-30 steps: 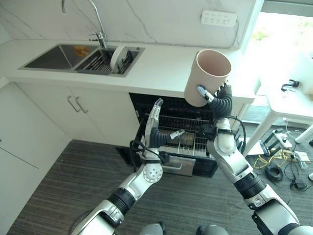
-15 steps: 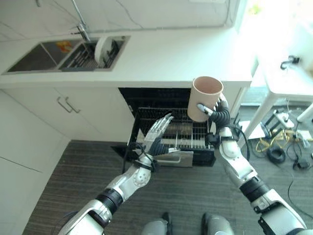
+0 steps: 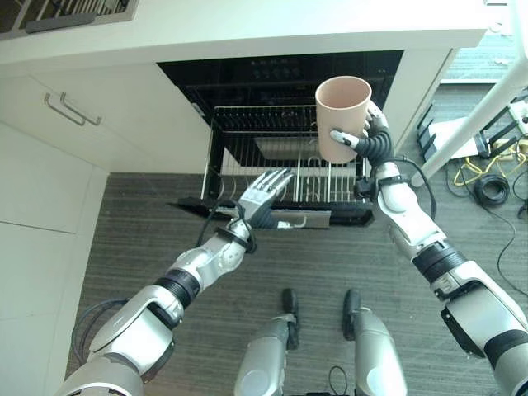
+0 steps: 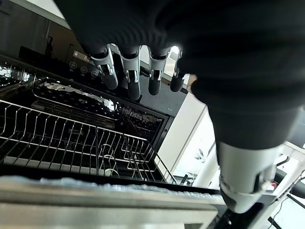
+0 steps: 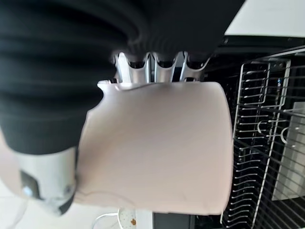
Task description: Place the dishes in the dishwasher.
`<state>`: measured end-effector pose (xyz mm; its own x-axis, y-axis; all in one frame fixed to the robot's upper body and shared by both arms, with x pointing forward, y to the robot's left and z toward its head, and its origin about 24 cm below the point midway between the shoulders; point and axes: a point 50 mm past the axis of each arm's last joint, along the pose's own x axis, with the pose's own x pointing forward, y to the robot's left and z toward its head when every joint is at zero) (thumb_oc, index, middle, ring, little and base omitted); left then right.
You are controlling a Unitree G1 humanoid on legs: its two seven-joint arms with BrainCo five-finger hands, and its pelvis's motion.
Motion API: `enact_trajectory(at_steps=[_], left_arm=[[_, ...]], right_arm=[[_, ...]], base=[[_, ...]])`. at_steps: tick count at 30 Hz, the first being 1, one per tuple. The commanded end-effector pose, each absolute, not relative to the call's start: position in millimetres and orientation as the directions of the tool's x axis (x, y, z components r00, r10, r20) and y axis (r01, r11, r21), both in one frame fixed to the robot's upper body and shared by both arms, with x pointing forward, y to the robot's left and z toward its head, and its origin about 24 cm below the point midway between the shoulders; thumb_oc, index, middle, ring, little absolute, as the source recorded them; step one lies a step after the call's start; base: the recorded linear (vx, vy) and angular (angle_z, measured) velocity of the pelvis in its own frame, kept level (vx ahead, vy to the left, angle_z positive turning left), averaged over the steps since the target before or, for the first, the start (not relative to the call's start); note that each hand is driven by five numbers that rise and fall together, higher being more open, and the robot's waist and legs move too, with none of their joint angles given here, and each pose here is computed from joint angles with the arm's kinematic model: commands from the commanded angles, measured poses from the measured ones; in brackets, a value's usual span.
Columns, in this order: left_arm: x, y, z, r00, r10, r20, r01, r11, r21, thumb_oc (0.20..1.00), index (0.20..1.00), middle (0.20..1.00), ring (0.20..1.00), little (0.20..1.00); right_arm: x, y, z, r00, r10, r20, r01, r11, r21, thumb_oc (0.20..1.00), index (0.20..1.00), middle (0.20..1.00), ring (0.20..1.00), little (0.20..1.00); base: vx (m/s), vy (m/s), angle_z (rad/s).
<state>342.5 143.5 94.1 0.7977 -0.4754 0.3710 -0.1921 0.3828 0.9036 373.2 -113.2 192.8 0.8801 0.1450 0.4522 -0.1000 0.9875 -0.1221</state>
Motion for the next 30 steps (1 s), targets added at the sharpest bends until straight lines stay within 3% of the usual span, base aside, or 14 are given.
enact_trajectory(at_steps=[1, 5, 14, 30], left_arm=[[344, 142, 116, 0.754, -0.525, 0.395, -0.22, 0.365, 0.905, 1.0, 1.0, 1.0, 1.0, 1.0], [344, 143, 120, 0.755, -0.544, 0.366, -0.206, 0.334, 0.92, 1.0, 1.0, 1.0, 1.0, 1.0], [351, 139, 123, 0.79, -0.595, 0.15, -0.092, 0.126, 0.988, 1.0, 1.0, 1.0, 1.0, 1.0], [348, 129, 161, 0.751, -0.66, 0.017, -0.053, -0.034, 0.998, 1.0, 1.0, 1.0, 1.0, 1.0]], right_arm=[[373, -97, 227, 0.811, 0.194, 0.552, -0.153, 0.981, -0.119, 0.2, 0.2, 0.2, 0.2, 0.2], [376, -97, 212, 0.846, 0.201, 0.494, -0.148, 0.978, -0.145, 0.2, 0.2, 0.2, 0.2, 0.2], [398, -106, 206, 0.927, 0.127, 0.354, -0.082, 0.987, -0.142, 0.2, 0.2, 0.2, 0.2, 0.2], [415, -136, 260, 0.925, -0.001, 0.38, 0.044, 0.994, -0.105, 0.2, 0.2, 0.2, 0.2, 0.2]], base=[[-0.06, 0.004, 0.07], [0.0, 0.039, 0.15], [0.0, 0.069, 0.03], [0.02, 0.022, 0.09]])
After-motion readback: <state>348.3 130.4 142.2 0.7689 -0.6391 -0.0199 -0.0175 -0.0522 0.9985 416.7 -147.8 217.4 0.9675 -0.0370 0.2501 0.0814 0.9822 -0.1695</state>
